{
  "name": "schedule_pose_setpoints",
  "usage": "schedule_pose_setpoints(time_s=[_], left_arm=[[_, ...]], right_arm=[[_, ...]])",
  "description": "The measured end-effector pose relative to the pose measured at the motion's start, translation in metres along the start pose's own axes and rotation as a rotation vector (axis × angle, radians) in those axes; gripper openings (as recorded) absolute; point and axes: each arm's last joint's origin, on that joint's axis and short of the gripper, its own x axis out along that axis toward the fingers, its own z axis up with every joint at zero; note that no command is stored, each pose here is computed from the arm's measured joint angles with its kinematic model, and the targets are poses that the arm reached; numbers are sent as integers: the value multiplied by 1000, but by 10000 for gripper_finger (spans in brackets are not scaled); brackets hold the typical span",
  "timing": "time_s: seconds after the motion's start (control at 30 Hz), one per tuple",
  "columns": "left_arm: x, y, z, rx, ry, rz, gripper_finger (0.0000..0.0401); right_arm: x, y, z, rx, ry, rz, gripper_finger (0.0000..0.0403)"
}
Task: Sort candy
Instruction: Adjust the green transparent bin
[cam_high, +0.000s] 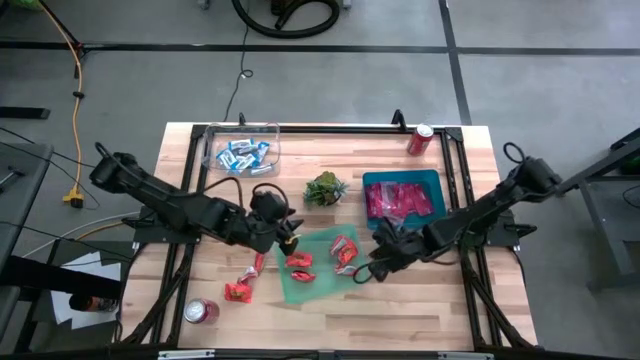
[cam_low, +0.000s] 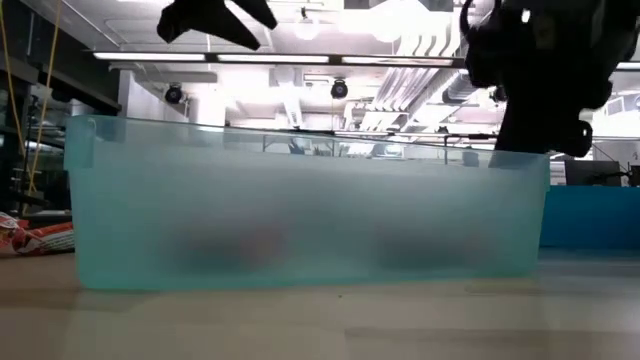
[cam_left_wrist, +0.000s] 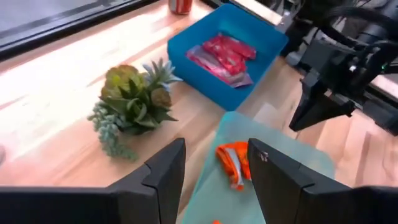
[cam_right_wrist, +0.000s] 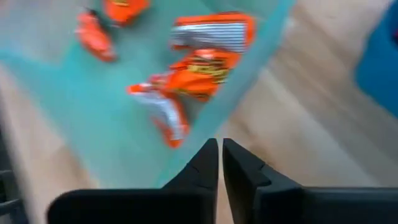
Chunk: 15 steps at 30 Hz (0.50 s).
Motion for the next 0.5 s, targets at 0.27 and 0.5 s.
schedule_pose_setpoints(time_s=[0.27, 0.5], left_arm=[[-5, -4, -3, 7, 5, -25, 161], [-8, -5, -7, 11, 21, -28, 161]], right_arm=[[27, 5, -8, 15, 65, -53, 2], [33, 17, -21, 52, 103, 24, 1]])
